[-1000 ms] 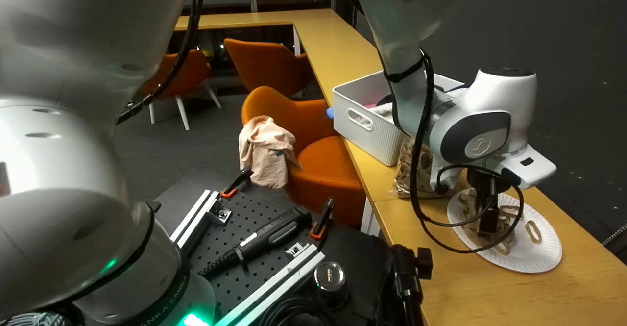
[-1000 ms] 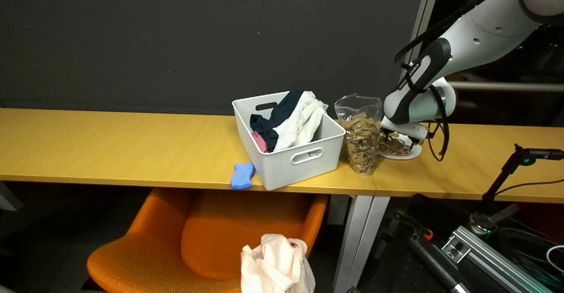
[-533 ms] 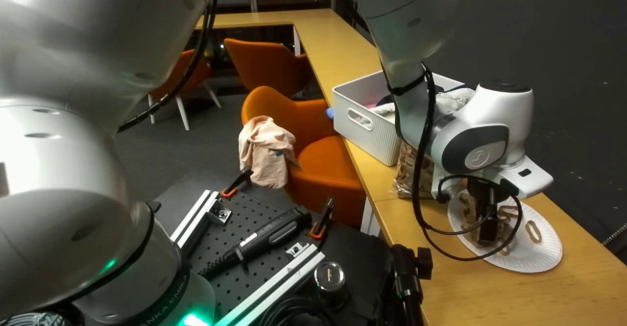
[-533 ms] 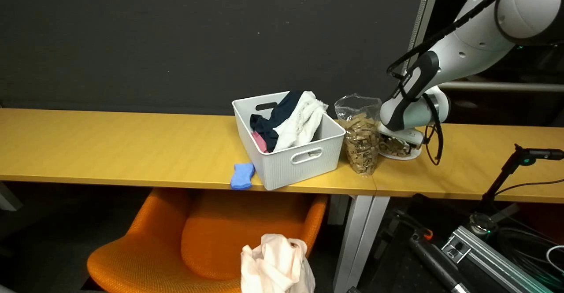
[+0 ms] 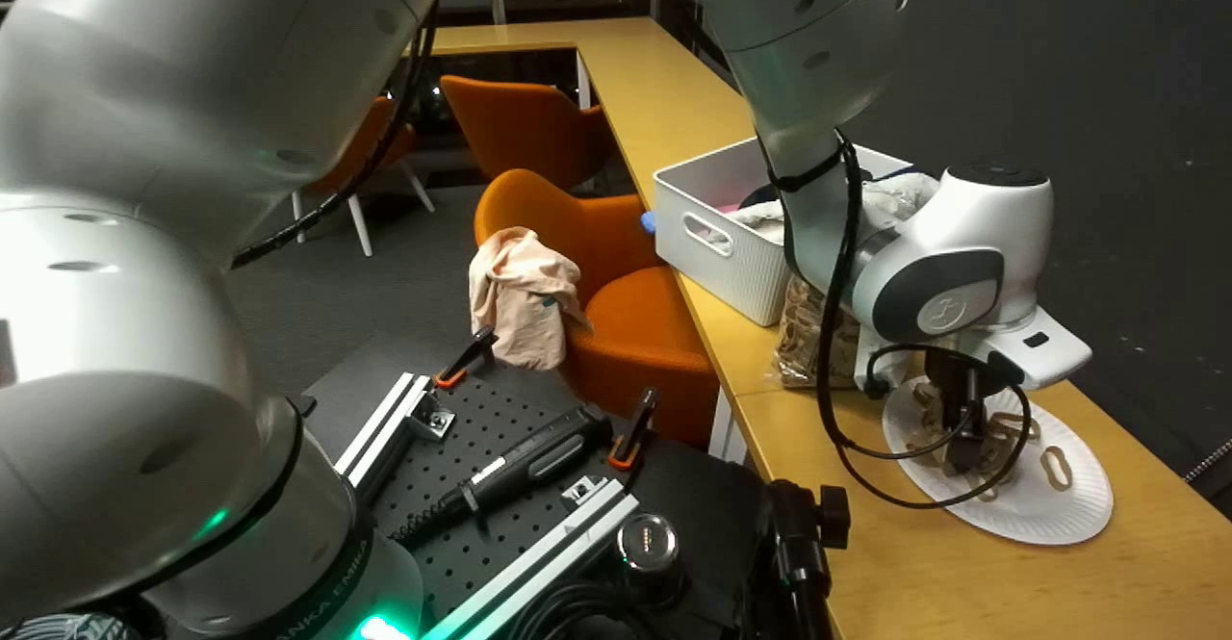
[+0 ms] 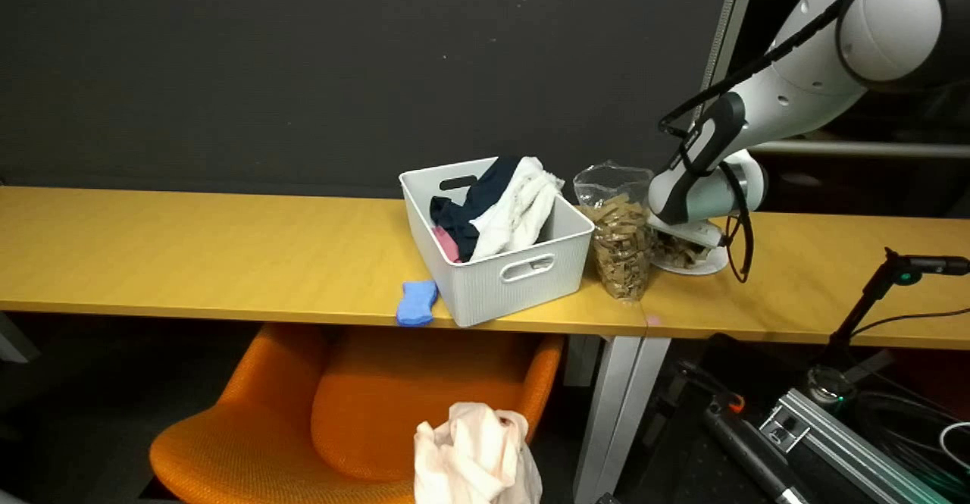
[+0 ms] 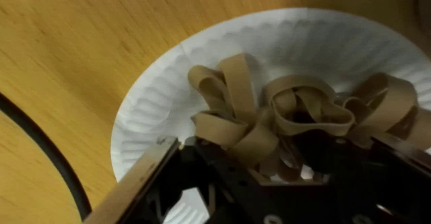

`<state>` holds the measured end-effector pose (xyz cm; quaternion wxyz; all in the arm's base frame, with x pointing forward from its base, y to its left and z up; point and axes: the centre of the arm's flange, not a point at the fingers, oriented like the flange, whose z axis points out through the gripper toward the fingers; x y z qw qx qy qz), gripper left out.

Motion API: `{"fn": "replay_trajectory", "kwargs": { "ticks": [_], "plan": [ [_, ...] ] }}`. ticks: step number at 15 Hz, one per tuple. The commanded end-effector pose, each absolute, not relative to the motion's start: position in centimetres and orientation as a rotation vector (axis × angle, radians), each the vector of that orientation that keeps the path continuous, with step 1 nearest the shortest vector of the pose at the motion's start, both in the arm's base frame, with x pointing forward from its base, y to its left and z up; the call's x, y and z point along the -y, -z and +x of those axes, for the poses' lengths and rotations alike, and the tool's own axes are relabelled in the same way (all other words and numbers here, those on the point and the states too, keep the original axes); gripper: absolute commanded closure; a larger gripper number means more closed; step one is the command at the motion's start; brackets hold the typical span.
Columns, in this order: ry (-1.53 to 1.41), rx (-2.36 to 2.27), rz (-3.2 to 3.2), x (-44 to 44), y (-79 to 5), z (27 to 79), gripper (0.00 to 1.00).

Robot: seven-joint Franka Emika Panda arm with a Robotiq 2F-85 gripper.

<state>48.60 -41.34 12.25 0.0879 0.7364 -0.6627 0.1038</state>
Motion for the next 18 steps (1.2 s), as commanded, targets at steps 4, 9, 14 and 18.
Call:
{"fn": "replay_trajectory", "kwargs": {
  "ticks": [4,9,14,18],
  "plan": [
    [-0.341,1.99,2.204,41.8,-13.8,48.3,0.95],
    [-0.337,2.005,2.194,41.6,-18.0,47.8,0.98],
    [-0.396,2.013,2.178,42.7,-24.5,47.6,0.98],
    [-0.439,2.0,2.227,42.1,-30.8,48.4,0.98]
  ]
}}
